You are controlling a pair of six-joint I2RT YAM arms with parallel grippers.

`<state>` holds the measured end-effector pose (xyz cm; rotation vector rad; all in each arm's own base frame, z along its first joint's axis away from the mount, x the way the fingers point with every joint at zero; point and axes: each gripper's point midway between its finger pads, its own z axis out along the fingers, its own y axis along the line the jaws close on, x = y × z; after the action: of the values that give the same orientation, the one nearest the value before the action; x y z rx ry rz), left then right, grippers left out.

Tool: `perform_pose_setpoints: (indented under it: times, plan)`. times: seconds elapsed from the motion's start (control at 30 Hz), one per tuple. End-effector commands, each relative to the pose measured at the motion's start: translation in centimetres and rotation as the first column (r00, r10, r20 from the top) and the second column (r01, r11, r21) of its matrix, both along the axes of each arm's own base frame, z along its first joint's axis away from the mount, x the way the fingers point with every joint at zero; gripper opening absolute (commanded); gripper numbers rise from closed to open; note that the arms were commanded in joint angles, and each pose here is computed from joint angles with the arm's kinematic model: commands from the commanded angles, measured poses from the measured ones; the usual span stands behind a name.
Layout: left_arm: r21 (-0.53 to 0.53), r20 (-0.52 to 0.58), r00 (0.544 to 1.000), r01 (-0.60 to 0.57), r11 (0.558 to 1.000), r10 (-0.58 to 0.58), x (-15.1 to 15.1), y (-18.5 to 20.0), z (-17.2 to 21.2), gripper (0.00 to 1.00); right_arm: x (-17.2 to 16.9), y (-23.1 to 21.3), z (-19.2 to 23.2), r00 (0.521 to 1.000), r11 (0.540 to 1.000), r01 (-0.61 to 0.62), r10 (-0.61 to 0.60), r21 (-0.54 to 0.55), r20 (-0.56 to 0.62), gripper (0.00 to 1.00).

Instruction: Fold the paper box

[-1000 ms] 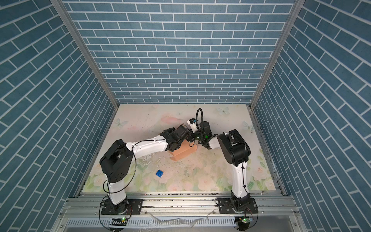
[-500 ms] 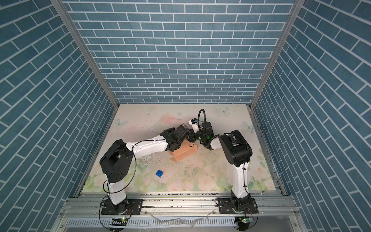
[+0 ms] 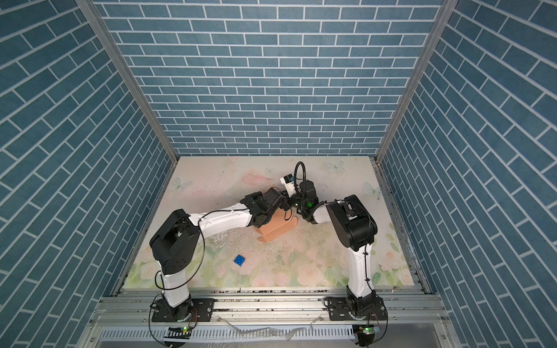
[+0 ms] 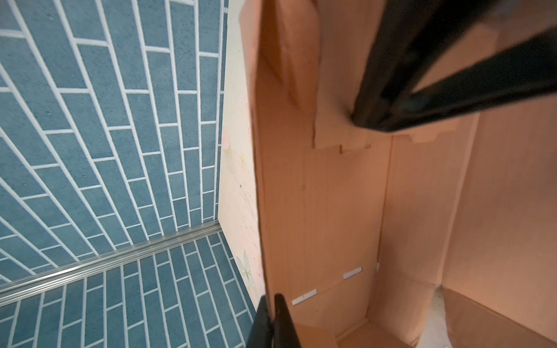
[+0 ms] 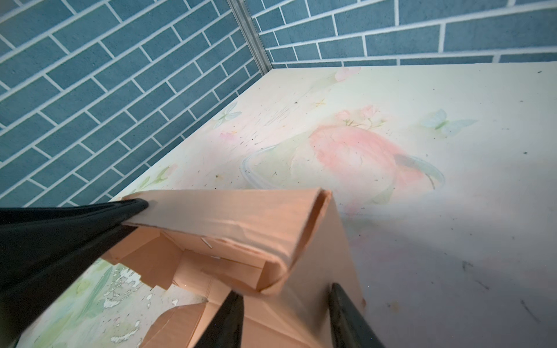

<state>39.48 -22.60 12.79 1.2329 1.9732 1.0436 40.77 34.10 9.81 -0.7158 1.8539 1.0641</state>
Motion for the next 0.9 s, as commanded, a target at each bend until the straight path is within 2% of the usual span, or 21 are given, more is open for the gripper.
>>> perform_pose_setpoints:
  times: [0.0,0.2,0.43,0.63,0.87]
  plan:
    - [0.019,-0.043,0.999,0.015,1.0,-0.014,-0.4,-0.4,-1.6,0.06,0.8,1.2,1.5,0.998,1.0,0.026,-0.027,0.015,0.048,0.43]
    - [0.015,-0.043,0.999,0.015,1.0,-0.014,-0.4,-0.4,-1.5,0.06,2.0,0.3,1.1,0.989,0.99,0.139,-0.139,-0.001,0.043,0.33]
    - [0.013,-0.042,0.999,0.015,1.0,-0.014,-0.5,-0.4,-1.4,0.06,1.1,0.6,1.9,0.988,0.993,0.112,-0.116,0.047,0.097,0.18]
    - [0.013,-0.04,0.999,0.011,1.0,-0.011,-0.4,-0.2,-1.4,0.06,-0.6,0.4,1.8,0.99,0.998,0.054,-0.056,0.023,0.126,0.52]
    - [0.0,-0.038,0.999,0.007,1.0,-0.006,-0.3,-0.1,-1.1,0.06,-0.6,0.1,1.6,0.993,0.999,0.041,-0.041,-0.002,0.111,0.56]
